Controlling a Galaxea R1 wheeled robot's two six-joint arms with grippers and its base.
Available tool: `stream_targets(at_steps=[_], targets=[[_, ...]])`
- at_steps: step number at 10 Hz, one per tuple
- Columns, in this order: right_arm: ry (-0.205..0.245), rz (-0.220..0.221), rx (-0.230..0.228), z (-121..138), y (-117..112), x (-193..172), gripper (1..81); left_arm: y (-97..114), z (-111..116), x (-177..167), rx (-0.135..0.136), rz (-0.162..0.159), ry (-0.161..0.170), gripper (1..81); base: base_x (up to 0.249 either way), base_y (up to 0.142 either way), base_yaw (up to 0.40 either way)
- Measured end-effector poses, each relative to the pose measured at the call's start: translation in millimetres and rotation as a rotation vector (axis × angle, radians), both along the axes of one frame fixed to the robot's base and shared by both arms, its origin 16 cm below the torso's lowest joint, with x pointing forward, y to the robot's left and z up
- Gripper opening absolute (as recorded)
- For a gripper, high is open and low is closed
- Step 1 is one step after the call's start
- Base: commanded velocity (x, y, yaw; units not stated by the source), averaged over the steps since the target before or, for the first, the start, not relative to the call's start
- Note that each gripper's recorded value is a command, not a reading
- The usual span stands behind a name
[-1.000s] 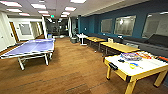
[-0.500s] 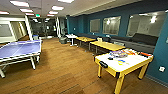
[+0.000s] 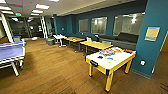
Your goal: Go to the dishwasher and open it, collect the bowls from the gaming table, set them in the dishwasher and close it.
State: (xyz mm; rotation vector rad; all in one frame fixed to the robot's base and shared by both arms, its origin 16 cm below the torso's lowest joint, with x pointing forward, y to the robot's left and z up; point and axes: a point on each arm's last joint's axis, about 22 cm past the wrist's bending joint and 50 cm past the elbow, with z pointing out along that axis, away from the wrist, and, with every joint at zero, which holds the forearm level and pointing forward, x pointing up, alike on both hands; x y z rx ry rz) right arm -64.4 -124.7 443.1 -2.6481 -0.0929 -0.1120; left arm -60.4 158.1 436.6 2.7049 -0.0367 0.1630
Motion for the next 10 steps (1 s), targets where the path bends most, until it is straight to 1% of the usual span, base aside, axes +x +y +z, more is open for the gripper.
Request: stream_targets(at_steps=[3, 4, 5, 6, 7, 10], targets=[[0.0, 0.0, 0.0, -0.1, -0.2, 0.0, 81.1, 0.0, 0.0, 0.1, 0.0, 0.0, 0.0, 81.1, 0.0, 0.0, -0.318], [0.002, 0.0, 0.0, 0.0, 0.5, -2.0, 81.1, 2.8, -0.3, 2.2, 0.003, 0.0, -0.003, 81.1, 0.0, -0.127, 0.0], [0.01, -0.002, 0.002, 0.1, 2.0, -7.4, 81.1, 4.7, -0.5, 6.2, 0.006, 0.001, -0.01, 81.1, 0.0, 0.0, 0.0], [0.008, 0.001, 0.001, 0.0, 1.4, -4.9, 81.1, 4.5, -0.5, 2.7, 0.006, 0.0, -0.005, 81.1, 0.0, 0.0, 0.0], [0.005, 0.0, -0.001, -0.3, -0.6, -2.6, 81.1, -1.3, 0.3, 0.0, -0.002, 0.0, -0.002, 81.1, 0.0, 0.0, 0.0], [0.005, 0.001, 0.001, 0.1, 1.6, -2.6, 81.1, -0.3, 0.2, 1.6, -0.001, 0.001, -0.004, 81.1, 0.0, 0.0, 0.0]])
